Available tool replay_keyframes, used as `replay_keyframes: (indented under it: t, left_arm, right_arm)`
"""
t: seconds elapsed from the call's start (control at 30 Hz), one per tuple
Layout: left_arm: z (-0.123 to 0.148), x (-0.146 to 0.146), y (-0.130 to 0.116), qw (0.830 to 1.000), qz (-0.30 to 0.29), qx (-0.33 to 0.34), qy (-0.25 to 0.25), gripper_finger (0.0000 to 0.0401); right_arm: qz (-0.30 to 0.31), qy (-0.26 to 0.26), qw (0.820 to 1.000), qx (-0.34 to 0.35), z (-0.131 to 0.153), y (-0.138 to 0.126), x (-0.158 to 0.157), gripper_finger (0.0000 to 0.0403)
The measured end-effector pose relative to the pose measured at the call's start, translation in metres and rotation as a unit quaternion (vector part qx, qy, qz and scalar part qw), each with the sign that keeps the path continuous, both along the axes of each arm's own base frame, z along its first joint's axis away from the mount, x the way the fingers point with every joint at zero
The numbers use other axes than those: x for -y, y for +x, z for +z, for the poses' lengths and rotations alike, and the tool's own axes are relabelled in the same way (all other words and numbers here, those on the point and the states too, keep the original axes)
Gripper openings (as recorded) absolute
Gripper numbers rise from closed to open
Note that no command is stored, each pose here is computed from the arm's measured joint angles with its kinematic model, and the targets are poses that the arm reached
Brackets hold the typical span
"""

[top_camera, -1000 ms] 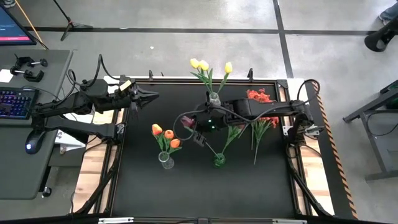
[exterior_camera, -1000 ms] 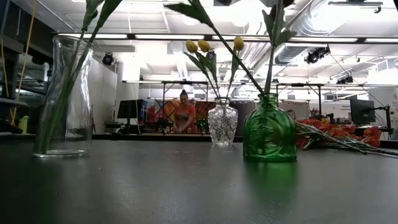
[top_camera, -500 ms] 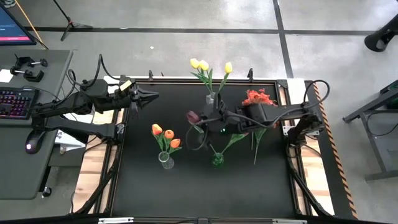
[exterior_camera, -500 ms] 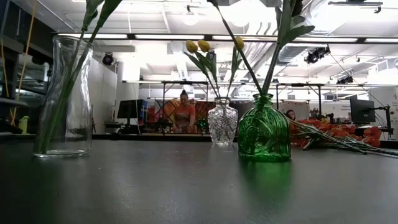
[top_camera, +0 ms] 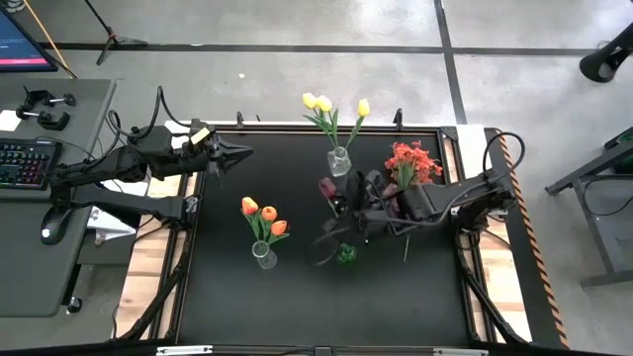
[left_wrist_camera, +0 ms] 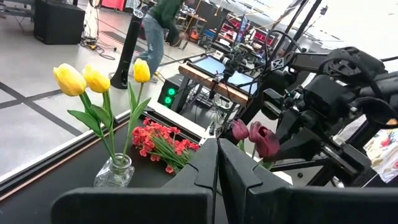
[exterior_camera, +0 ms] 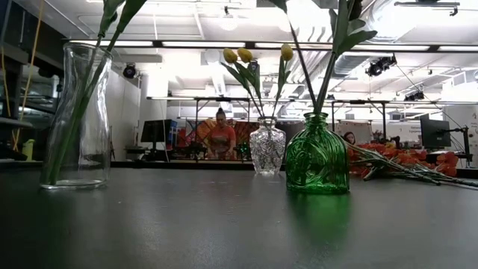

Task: Sort flowers into vase by color
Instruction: Adjust the red tulips, then return to Home Position

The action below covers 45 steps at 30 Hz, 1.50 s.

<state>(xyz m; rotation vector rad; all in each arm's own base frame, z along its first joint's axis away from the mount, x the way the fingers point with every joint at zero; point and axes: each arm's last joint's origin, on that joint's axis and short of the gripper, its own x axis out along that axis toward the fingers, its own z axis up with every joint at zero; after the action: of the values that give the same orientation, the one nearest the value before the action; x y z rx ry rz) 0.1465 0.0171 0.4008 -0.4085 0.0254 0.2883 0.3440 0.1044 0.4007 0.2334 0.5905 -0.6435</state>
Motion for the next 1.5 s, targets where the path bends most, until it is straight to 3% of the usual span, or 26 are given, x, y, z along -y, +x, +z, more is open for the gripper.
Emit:
replay_keyframes:
  t: [0.23,0.53,0.67,0.93,1.07,1.27,1.5]
  left_arm:
    - [0.000,0.000,0.000,1.000,0.000,0.000,-0.001,0.0000]
    - [0.000,0.000,0.001,1.000,0.000,-0.001,-0.001,0.0000]
    - [0.000,0.000,0.001,1.000,0.000,-0.001,-0.002,0.0000]
    - [0.000,0.000,0.001,1.000,0.000,-0.001,-0.002,0.0000]
    - [0.000,0.000,0.001,1.000,0.000,-0.001,0.000,0.0000]
    - [0.000,0.000,0.001,1.000,0.001,0.002,-0.004,0.0000]
    - [0.005,-0.001,0.020,0.999,-0.004,0.038,0.004,0.0000]
  right_arm:
    - [-0.089,0.019,0.996,0.008,-0.006,-0.016,-0.006,0.0003]
    - [-0.115,0.050,0.992,0.025,-0.010,-0.017,-0.009,0.0008]
    - [-0.106,0.055,0.993,0.015,-0.011,-0.018,-0.012,0.0047]
    - [-0.077,0.087,0.993,-0.012,-0.012,-0.020,-0.017,0.0185]
    - [-0.057,0.105,0.993,-0.002,0.001,-0.031,-0.016,0.0234]
    - [-0.023,0.107,0.992,0.058,0.037,-0.057,-0.003,0.0254]
    - [0.006,0.057,0.993,0.106,0.075,-0.098,0.017,0.0254]
